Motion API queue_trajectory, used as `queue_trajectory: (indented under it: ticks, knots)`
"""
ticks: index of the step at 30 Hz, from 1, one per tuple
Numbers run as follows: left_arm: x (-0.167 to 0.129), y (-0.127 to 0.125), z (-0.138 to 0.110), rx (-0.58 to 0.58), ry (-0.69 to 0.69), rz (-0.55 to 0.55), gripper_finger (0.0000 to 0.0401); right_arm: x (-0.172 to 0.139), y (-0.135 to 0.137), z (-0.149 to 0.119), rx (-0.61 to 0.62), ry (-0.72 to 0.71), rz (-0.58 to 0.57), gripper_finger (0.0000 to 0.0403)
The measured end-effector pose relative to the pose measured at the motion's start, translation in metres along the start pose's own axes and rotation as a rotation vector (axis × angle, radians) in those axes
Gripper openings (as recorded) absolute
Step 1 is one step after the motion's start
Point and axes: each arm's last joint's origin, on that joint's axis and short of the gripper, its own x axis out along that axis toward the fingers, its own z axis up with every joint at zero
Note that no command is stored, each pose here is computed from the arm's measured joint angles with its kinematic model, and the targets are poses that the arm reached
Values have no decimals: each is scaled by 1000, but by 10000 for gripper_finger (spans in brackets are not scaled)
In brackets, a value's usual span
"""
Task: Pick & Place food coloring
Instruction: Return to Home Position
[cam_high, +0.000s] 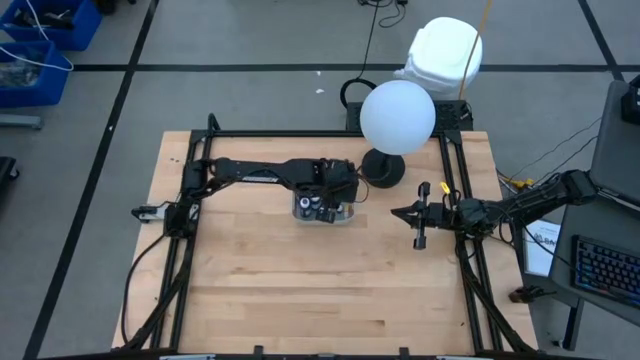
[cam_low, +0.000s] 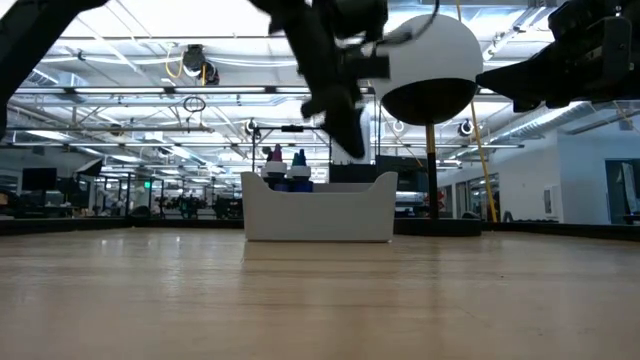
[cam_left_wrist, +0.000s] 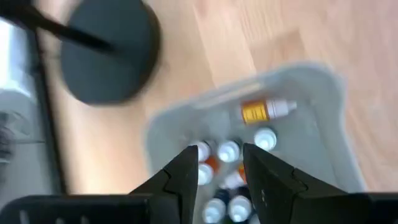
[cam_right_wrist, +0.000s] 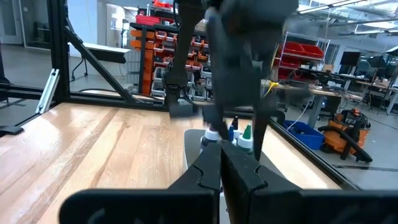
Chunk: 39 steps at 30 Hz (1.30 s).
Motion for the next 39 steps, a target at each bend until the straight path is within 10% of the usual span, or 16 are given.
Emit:
queue_trajectory:
  ticks: [8, 13, 18, 25, 39]
  knots:
    - [-121, 4, 3, 55, -97, 96, 110, 0, 0, -1, 7, 12, 3, 0]
    - [-200, 14, -40, -36, -213, 150, 20, 0, 0, -2, 3, 22, 4, 0]
    - [-247, 5, -106, -141, -327, 113, 15, 0, 0, -2, -1, 22, 3, 0]
    - [-235, -37, -195, -381, -475, 133, 9, 0, 0, -2, -19, 22, 3, 0]
    - [-163, -104, -267, -491, -920, 62, 5, 0, 0, -2, -1, 15, 0, 0]
